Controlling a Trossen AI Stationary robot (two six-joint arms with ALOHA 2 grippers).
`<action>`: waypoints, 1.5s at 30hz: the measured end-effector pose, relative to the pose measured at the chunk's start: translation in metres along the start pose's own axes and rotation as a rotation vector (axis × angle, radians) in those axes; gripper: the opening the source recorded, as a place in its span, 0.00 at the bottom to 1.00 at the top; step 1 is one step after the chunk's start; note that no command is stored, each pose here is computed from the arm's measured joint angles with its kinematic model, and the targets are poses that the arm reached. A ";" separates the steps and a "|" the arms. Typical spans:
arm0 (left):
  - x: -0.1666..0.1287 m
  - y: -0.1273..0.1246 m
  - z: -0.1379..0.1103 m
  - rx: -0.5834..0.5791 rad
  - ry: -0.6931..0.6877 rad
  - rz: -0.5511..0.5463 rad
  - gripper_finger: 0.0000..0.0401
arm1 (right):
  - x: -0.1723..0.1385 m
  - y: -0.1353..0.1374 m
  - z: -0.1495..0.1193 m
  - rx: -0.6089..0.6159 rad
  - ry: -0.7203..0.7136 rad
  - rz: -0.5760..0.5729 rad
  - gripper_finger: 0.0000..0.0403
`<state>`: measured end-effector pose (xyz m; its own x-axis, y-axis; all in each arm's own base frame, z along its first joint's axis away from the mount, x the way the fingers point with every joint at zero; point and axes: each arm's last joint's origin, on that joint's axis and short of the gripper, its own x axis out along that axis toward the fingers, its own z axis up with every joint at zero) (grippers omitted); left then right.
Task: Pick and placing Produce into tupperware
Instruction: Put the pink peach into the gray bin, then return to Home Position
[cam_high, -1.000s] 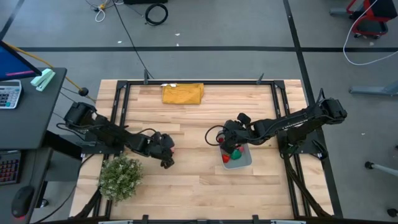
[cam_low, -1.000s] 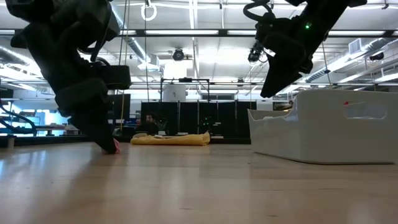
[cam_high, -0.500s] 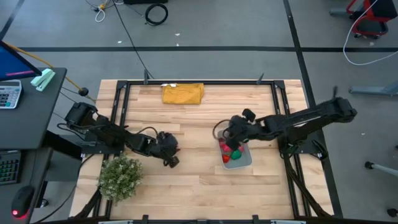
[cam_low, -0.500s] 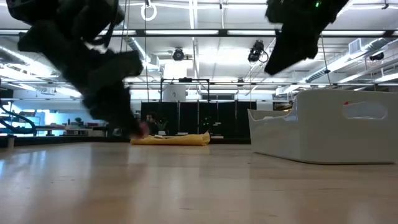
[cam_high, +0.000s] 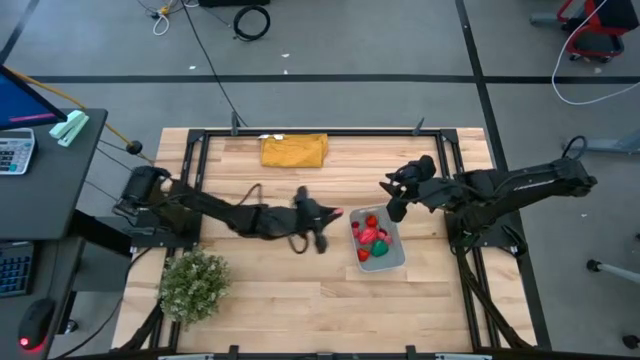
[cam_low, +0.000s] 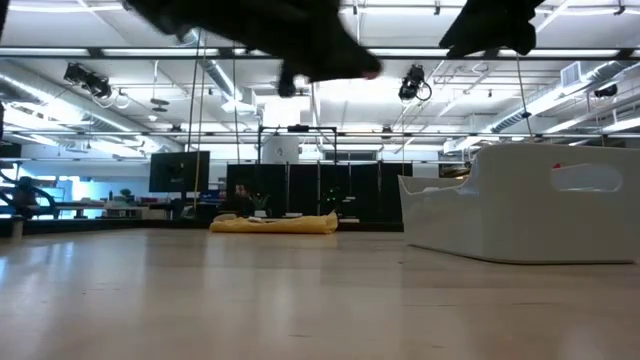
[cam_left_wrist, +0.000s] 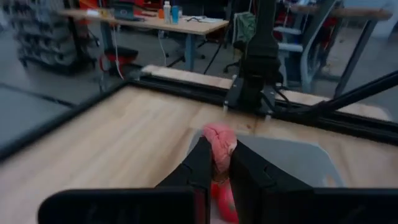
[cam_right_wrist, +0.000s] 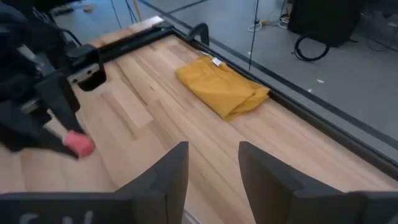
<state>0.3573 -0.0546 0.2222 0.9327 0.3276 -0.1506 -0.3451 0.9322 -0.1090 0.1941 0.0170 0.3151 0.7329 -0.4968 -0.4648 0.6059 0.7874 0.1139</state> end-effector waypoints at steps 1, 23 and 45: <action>0.011 -0.005 0.003 0.034 0.007 0.008 0.10 | 0.001 0.000 -0.001 -0.006 0.006 -0.005 0.37; 0.130 -0.026 -0.060 0.126 0.466 -0.201 0.33 | 0.008 0.002 -0.010 -0.126 0.102 -0.003 0.36; -0.071 0.034 0.165 0.283 0.606 0.046 0.37 | -0.037 -0.013 -0.004 -0.128 0.055 0.134 0.35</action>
<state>0.2972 -0.0210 0.3917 0.6654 0.3008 -0.6832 -0.2653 0.9508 0.1602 0.1582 0.0264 0.3276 0.7843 -0.3666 -0.5005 0.4574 0.8867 0.0671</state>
